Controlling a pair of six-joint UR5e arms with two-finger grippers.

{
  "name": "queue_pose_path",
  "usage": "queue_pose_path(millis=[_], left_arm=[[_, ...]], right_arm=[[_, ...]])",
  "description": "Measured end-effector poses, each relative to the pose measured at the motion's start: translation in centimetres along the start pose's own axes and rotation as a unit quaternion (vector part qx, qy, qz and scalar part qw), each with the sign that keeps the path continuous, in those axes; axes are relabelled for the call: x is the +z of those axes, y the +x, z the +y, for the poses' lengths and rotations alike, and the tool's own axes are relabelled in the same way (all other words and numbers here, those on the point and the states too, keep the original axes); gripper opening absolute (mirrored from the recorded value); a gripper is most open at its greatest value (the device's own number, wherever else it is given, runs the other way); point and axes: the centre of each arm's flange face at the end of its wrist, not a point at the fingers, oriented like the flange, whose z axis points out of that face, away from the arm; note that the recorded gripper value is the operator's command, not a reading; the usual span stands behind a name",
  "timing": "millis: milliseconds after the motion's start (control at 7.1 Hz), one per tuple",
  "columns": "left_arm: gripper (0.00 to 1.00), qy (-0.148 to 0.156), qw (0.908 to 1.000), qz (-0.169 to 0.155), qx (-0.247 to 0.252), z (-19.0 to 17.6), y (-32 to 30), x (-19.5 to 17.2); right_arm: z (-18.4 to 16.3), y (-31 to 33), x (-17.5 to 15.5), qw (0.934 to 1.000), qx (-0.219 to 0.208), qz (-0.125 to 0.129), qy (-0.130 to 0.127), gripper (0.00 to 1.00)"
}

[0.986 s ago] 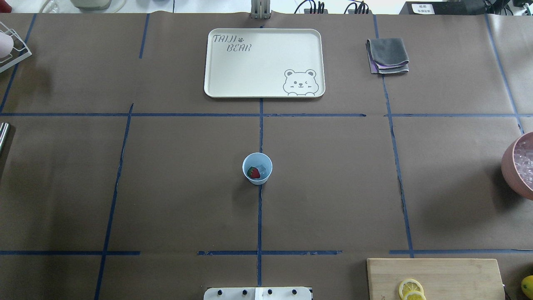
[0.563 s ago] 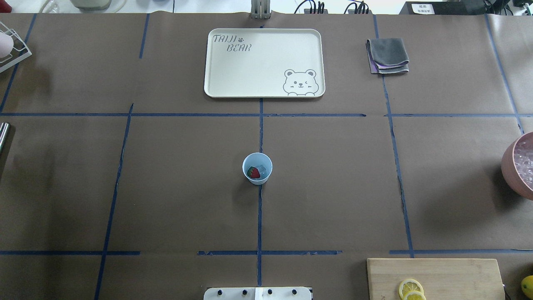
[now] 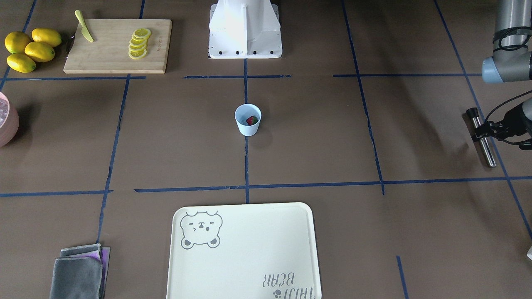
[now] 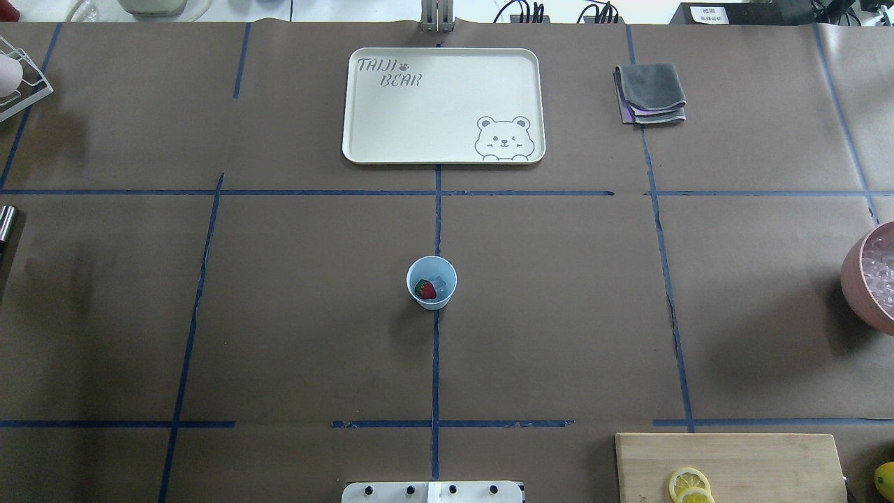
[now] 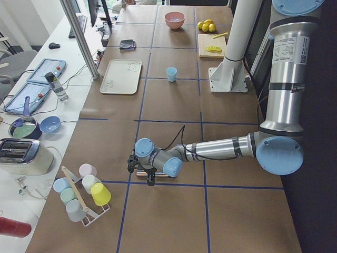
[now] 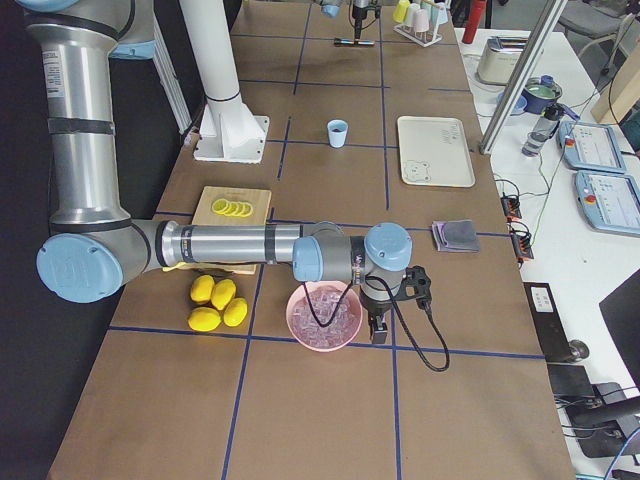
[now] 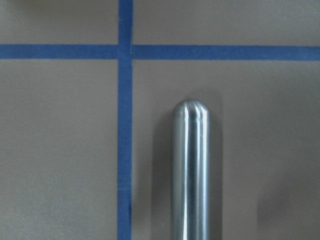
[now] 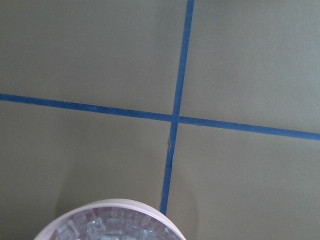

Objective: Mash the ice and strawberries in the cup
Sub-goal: 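Grasp the steel muddler lying on the table with the left gripper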

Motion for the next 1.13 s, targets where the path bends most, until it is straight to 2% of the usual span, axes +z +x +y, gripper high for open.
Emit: queue_pose_path(millis=[141, 563, 704, 986, 1126], left_arm=[[0.00, -0.002, 1.0000, -0.001, 0.000, 0.0, 0.1, 0.2], [0.00, -0.002, 1.0000, 0.001, -0.002, -0.1, 0.2, 0.3], [0.00, 0.006, 0.9999, 0.008, 0.000, -0.5, 1.6, -0.8], [0.00, 0.049, 0.9964, 0.054, 0.044, -2.1, 9.4, -6.6], [0.00, 0.072, 0.9907, 0.082, 0.081, -2.8, 15.1, -9.8]], right_arm=[[0.0, 0.0, 0.0, 1.0000, 0.000, 0.000, 0.000, 1.00], [-0.1, -0.1, -0.1, 1.0000, -0.001, 0.000, 0.001, 1.00], [-0.2, -0.2, -0.2, 1.0000, -0.002, 0.000, 0.002, 1.00], [-0.4, -0.4, -0.4, 1.0000, -0.004, -0.002, 0.005, 1.00], [-0.5, -0.8, -0.8, 0.9999, -0.006, -0.002, 0.008, 1.00]])
